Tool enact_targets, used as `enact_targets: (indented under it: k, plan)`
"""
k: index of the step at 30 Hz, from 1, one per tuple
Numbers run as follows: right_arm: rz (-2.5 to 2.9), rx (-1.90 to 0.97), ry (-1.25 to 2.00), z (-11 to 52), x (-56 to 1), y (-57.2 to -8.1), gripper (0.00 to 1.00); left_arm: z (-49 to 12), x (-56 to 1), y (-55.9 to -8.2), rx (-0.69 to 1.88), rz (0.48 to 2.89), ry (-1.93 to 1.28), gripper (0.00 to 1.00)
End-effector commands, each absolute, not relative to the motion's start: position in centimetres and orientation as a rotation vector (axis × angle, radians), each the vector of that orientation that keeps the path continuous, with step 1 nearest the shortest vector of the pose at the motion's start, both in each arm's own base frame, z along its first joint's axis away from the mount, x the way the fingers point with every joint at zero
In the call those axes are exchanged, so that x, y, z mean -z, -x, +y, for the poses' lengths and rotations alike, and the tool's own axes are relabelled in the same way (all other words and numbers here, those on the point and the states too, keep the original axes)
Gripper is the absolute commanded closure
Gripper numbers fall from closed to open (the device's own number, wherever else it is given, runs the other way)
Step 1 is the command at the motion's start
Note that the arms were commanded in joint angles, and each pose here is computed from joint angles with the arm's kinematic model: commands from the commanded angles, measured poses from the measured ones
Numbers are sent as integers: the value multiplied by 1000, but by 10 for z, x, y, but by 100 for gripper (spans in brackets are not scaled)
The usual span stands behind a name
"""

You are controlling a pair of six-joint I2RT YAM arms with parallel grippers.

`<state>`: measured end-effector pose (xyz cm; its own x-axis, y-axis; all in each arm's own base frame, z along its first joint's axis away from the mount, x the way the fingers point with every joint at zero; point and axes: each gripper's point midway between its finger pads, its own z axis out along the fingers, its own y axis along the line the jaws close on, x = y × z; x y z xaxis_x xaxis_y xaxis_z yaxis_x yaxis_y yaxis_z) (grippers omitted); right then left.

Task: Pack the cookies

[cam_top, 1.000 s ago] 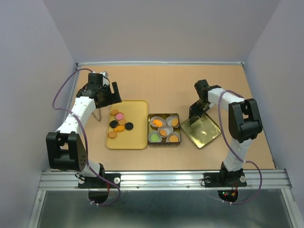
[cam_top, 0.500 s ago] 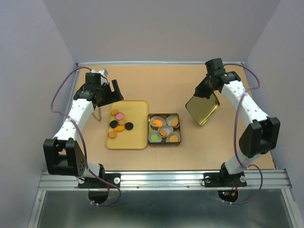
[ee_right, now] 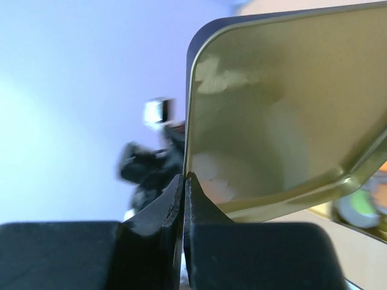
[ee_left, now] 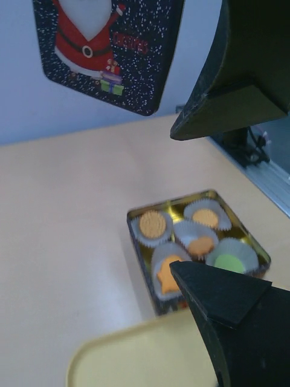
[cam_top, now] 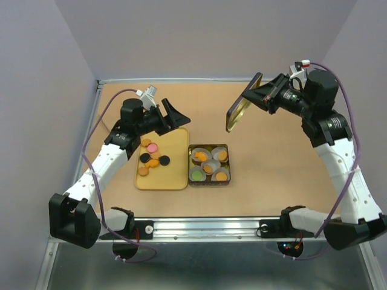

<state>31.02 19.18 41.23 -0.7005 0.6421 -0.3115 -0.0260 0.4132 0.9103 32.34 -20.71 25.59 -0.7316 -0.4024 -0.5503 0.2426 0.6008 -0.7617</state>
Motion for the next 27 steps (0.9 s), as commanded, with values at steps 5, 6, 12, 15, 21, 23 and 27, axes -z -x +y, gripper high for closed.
enact_targets:
  k: [5, 6, 12, 15, 21, 23, 27]
  plan:
    - [1425, -2120, -70, 208, -555, -195, 99, -264, -336, -280, 1589, 1816, 178, 8]
    - [1382, -2180, -71, 204, -557, -188, 100, -266, -340, -275, 1612, 1795, 191, 8]
    - [1237, -2356, -19, 187, -575, -144, 100, -270, -362, -252, 1708, 1694, 283, 8]
    - [1206, -2373, -1, 183, -581, -132, 100, -270, -373, -240, 1757, 1639, 321, 7]
    - [1131, -2418, -8, 174, -587, -117, 100, -269, -388, -224, 1844, 1557, 381, 7]
    - [1120, -2421, 5, 172, -590, -114, 100, -267, -396, -221, 1878, 1515, 393, 7]
    - [1103, -2427, 11, 170, -591, -110, 100, -259, -415, -214, 1946, 1415, 415, 7]
